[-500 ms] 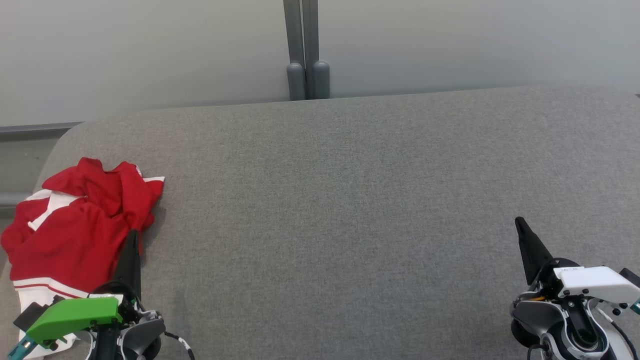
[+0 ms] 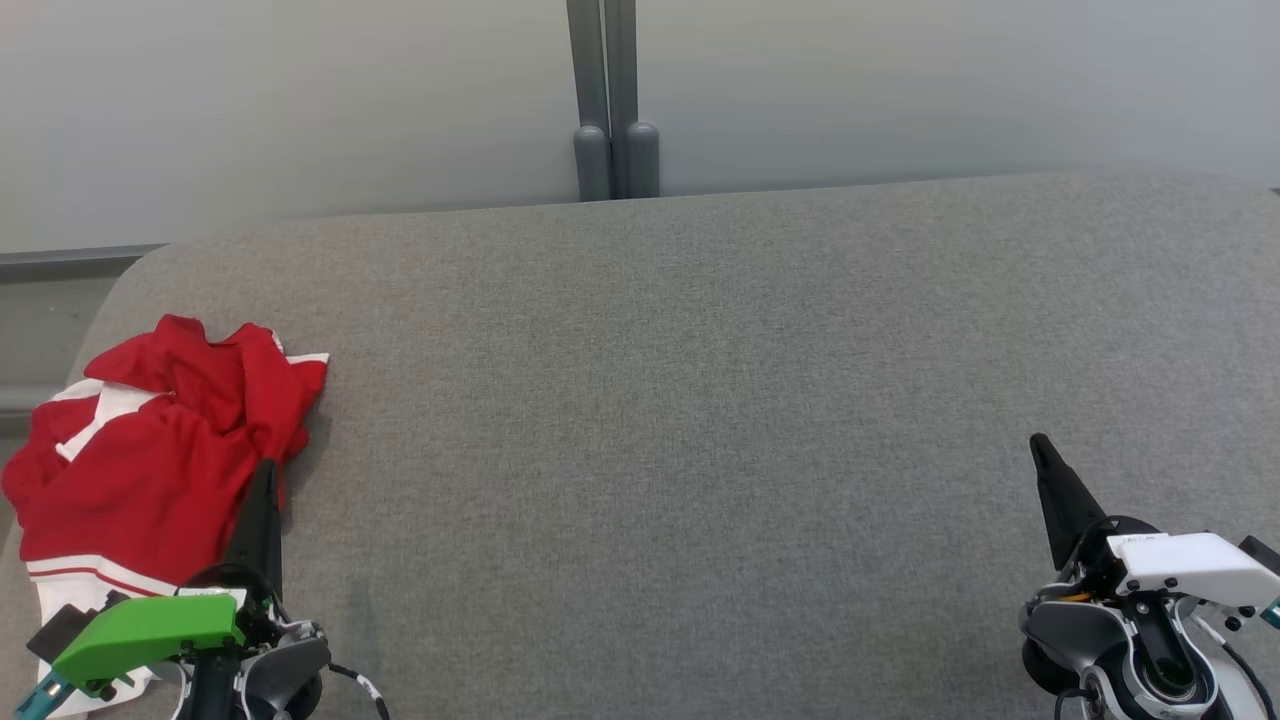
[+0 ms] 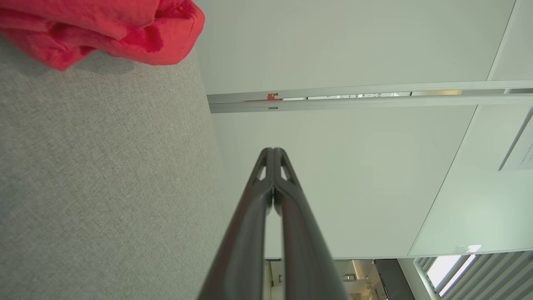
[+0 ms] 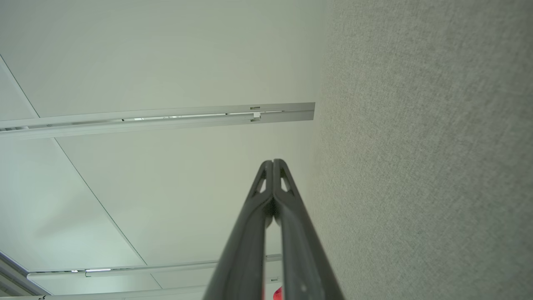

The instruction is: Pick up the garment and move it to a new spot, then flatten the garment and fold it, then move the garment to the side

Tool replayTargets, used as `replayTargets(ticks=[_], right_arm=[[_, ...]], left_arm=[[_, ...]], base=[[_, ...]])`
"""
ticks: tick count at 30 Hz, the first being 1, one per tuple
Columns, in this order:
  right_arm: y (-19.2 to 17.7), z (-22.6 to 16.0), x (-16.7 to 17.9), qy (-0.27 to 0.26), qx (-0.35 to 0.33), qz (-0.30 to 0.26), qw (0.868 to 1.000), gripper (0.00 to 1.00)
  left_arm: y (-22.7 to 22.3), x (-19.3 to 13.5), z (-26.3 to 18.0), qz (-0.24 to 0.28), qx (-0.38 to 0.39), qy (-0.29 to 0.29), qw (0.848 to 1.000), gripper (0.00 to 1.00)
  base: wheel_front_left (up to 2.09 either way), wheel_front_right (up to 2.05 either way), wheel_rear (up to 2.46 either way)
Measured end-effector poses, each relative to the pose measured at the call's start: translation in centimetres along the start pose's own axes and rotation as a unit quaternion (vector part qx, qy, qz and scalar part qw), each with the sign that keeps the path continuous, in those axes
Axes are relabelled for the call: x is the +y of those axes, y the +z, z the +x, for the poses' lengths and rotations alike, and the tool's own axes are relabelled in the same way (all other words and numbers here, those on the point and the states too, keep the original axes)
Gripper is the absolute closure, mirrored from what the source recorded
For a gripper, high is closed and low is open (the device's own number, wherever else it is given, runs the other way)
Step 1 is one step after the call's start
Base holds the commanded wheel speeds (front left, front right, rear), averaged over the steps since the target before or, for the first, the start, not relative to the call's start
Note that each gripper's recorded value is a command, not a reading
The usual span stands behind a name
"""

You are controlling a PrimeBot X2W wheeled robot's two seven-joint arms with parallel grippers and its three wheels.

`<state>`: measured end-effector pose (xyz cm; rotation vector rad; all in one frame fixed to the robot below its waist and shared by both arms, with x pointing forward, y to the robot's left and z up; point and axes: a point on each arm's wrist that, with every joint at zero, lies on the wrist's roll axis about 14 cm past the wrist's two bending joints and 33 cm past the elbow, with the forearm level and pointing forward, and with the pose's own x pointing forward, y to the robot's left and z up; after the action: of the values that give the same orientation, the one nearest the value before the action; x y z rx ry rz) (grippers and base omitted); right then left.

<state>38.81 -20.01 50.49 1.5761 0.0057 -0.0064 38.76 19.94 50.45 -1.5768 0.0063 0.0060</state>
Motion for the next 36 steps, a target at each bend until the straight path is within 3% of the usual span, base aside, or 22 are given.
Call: replayTargets(ticks=[23,24,30,36], right_arm=[[0.0,0.0,0.0,0.000,0.000,0.000,1.000,1.00],[0.0,0.0,-0.1,-0.002,0.000,0.000,1.000,0.00],[-0.2,-1.1,-2.6,-0.039,-0.002,0.009,0.999,0.00],[-0.2,-1.1,-2.4,-0.036,-0.006,-0.005,0.999,0.00]], left_arm=[[0.0,0.0,0.0,0.000,0.000,0.000,1.000,1.00],[0.0,0.1,0.0,0.000,0.000,0.002,1.000,0.00],[-0.2,3.0,-1.3,-0.007,-0.002,0.045,0.999,0.00],[-0.2,3.2,-1.3,0.005,-0.010,0.049,0.999,0.00]], base=[[0.00,0.00,0.00],[0.00,0.00,0.00],[0.00,0.00,0.00],[0.00,0.00,0.00]])
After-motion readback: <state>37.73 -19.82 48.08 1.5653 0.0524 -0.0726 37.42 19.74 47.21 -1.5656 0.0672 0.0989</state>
